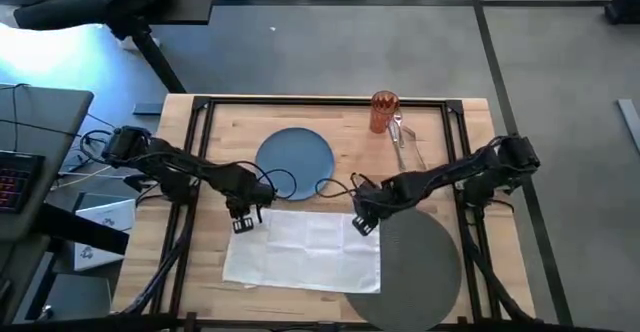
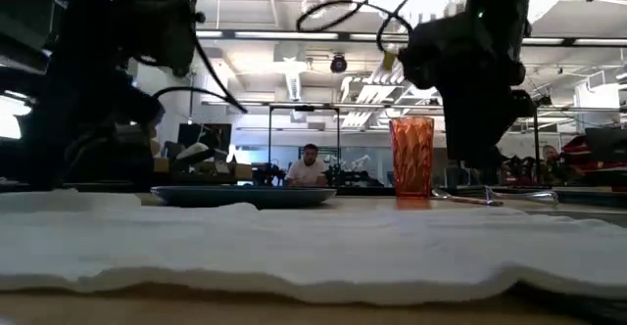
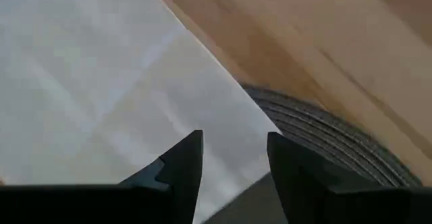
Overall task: Set table place
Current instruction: Fold the white table napkin
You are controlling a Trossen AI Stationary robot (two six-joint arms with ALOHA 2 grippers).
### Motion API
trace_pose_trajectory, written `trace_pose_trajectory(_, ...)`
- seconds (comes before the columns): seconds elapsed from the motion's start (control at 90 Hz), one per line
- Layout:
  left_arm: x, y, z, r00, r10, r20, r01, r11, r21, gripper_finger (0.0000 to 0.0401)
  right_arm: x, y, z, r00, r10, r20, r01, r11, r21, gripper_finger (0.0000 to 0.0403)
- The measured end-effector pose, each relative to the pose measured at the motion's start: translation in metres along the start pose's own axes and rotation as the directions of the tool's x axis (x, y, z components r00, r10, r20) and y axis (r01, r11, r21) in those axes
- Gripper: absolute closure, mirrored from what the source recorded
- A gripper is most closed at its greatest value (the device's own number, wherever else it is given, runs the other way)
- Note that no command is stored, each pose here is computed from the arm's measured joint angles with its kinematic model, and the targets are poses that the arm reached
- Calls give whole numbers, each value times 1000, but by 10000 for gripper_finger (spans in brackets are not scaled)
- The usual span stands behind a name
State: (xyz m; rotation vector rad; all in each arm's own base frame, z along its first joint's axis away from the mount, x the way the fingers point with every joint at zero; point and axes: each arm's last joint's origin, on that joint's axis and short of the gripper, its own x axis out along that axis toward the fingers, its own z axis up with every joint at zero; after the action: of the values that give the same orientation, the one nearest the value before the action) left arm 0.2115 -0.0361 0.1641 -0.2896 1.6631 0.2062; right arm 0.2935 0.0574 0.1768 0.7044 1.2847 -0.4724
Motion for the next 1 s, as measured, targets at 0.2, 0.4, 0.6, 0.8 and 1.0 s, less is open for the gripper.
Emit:
trace_pose_trajectory(0.2, -41, -10, -5, 994, -34, 102, 34, 999, 1, 401, 14, -16, -1, 996, -24, -91, 21, 999, -42, 226)
trace_pose_trajectory(0.4, -69, -20, -19, 972, -117, 206, 122, 992, -13, 401, 24, -20, -5, 994, -3, -108, -11, 992, -126, 240)
trace_pose_trajectory(0.6, -78, -25, -30, 957, -148, 250, 154, 988, -6, 401, 34, -24, -7, 996, 12, -94, -26, 987, -156, 276)
trace_pose_trajectory(0.8, -66, -24, -28, 964, -68, 257, 81, 996, -43, 401, 34, -24, -8, 995, 19, -99, -40, 977, -208, 378)
trace_pose_trajectory(1.0, -64, -22, -28, 967, -57, 249, 81, 993, -87, 401, 21, -19, -4, 995, -7, -104, -17, 973, -231, 401)
